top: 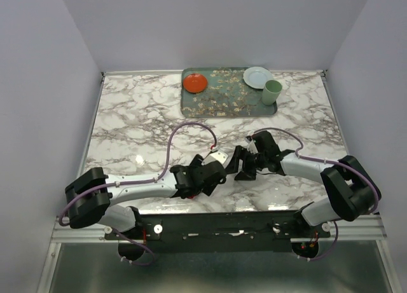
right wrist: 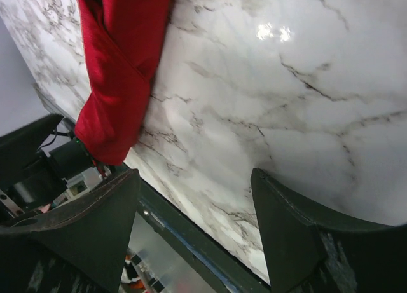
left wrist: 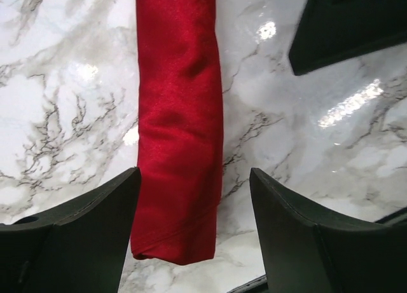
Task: Fold the napkin, place the utensils inside, and roll it up
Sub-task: Roll the napkin with the utensil
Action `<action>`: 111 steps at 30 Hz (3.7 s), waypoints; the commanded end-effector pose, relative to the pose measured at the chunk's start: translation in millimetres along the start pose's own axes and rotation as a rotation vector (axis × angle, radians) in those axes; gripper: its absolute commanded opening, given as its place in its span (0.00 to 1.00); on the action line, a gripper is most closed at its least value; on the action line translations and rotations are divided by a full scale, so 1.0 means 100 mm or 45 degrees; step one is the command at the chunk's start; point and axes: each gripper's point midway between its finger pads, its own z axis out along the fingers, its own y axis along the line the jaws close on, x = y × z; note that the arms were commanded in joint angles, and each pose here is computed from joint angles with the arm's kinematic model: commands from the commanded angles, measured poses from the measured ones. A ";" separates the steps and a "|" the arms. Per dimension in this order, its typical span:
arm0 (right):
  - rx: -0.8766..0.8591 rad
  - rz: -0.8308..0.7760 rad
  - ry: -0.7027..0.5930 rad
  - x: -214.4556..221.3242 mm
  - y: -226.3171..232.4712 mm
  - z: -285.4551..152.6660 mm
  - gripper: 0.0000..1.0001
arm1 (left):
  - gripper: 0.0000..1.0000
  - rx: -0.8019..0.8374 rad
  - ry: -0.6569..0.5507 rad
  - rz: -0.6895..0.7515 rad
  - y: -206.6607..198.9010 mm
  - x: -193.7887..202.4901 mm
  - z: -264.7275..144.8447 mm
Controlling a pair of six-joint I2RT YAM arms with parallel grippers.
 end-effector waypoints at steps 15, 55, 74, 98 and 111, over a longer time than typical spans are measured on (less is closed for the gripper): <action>-0.048 0.033 -0.019 0.04 -0.03 -0.02 0.79 | 0.84 -0.188 0.035 0.087 0.05 0.05 0.34; -0.068 0.040 -0.005 0.02 -0.04 -0.02 0.79 | 0.45 0.643 0.065 -0.690 0.16 -0.19 0.56; -0.082 0.045 0.000 0.05 -0.05 -0.02 0.79 | 0.41 0.805 0.077 -0.932 0.26 -0.29 0.62; -0.106 0.060 0.008 0.07 -0.04 0.00 0.79 | 0.84 0.546 0.125 -0.798 0.20 -0.29 0.66; -0.175 -0.015 -0.004 -0.11 0.10 0.13 0.76 | 0.85 0.512 0.090 -0.772 0.25 -0.33 0.50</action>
